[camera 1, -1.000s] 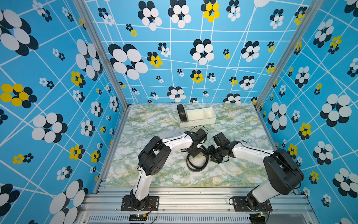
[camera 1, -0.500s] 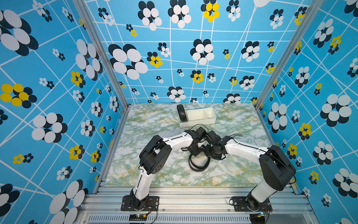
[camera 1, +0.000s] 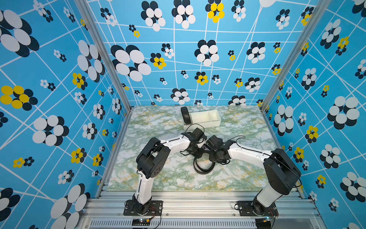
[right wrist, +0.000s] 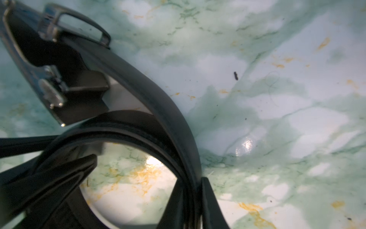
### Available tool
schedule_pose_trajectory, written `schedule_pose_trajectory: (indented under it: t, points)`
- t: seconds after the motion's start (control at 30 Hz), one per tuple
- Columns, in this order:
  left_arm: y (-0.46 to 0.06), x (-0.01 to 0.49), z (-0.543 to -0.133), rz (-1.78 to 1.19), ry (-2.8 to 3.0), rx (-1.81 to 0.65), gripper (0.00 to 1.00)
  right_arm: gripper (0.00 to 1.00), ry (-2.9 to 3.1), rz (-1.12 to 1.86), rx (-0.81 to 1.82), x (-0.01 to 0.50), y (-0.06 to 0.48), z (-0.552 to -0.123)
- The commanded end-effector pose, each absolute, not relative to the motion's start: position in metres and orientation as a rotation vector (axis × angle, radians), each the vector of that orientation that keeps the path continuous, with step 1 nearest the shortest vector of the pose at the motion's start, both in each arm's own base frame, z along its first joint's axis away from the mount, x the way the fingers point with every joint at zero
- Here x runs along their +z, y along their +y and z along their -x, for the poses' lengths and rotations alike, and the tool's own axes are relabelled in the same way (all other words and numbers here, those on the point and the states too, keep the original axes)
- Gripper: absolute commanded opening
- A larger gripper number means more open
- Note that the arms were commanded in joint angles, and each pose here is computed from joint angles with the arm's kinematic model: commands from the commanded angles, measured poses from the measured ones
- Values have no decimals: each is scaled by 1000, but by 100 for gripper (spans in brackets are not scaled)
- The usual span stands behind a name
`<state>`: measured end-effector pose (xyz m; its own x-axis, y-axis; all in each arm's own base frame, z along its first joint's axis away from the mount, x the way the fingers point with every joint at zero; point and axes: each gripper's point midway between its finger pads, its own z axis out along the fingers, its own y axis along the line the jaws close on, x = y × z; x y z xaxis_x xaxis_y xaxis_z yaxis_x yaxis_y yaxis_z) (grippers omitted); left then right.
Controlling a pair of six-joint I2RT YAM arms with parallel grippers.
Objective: Place the belts into the storage roll
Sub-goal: Roll the belt at the center of the board.
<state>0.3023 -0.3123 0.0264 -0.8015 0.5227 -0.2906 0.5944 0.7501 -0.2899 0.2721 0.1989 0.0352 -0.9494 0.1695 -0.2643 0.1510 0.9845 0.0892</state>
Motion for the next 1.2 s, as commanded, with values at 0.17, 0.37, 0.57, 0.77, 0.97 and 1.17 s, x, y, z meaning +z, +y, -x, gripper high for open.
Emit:
schedule_pose_trajectory:
  t: [0.17, 0.37, 0.57, 0.77, 0.97, 1.17]
  points:
    - [-284, 95, -322, -702, 2679, -670, 49, 10, 2914, -86, -186, 26, 157, -249]
    - [-293, 96, -344, -871, 2647, -589, 50, 10, 2917, -21, -201, 27, 157, -250]
    - [-331, 85, -348, -952, 2673, -628, 50, 10, 2923, 4, -194, 25, 159, -250]
    - [-340, 56, -342, -975, 2766, -597, 52, 10, 2923, -2, -186, 24, 160, -250]
    - [-342, 41, -344, -985, 2797, -584, 53, 10, 2928, -1, -185, 21, 159, -249]
    - [-345, 43, -347, -963, 2802, -594, 54, 9, 2934, 1, -177, 19, 163, -251]
